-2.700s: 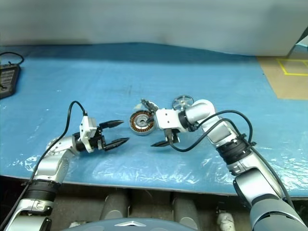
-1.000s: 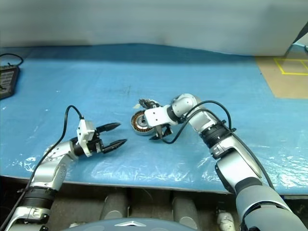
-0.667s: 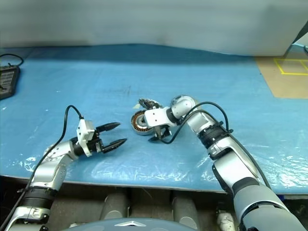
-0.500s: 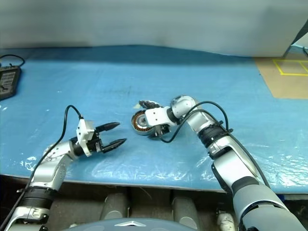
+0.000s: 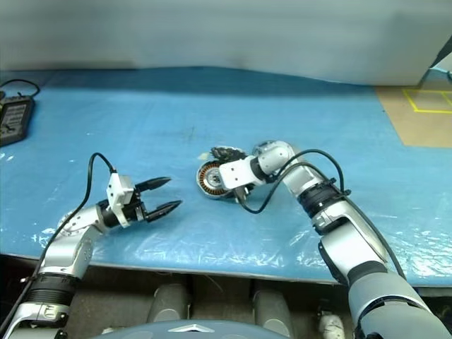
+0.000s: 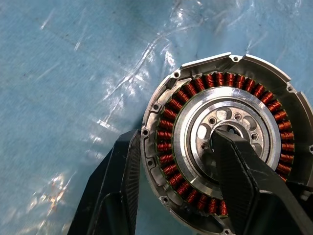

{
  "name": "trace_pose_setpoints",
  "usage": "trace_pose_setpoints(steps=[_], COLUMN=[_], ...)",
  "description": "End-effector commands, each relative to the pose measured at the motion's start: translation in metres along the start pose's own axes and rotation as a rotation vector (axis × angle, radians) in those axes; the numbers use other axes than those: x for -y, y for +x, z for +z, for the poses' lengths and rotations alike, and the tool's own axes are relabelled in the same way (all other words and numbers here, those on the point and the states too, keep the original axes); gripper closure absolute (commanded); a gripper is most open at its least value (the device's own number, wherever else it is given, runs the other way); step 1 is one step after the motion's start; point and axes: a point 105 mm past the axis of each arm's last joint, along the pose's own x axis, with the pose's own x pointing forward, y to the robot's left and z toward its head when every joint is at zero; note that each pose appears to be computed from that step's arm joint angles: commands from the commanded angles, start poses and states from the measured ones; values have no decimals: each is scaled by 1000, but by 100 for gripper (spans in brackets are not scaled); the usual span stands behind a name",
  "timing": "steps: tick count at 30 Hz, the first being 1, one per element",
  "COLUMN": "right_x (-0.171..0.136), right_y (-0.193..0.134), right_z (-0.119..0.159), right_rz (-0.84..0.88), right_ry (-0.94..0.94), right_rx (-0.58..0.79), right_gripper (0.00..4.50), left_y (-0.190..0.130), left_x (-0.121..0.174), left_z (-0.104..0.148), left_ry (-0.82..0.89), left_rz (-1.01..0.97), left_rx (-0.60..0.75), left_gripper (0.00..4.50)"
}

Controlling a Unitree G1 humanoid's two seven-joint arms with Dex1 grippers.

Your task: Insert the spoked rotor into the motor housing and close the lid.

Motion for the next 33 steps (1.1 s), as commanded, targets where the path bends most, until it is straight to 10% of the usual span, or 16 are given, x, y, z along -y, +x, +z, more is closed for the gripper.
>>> trace_pose_setpoints(steps=[1,22,28,33], right_x=[-19,-45,-29,-28], right_y=[-5,10,9,-15], right_z=[-1,22,27,47], right_rz=[87,189,99,69], right_ry=[-20,46,19,15], right_rx=[-19,65,102,170], right_gripper=[255,255,74,74], left_y=[-4,-12,-10,-6], left_x=[-4,8,6,3], left_z=[6,-3,-2,-1], left_ry=[24,-13,-11,-6], left_rz=[16,12,13,6], left_rx=[18,-4,-3,0], left_gripper=[51,51,51,51])
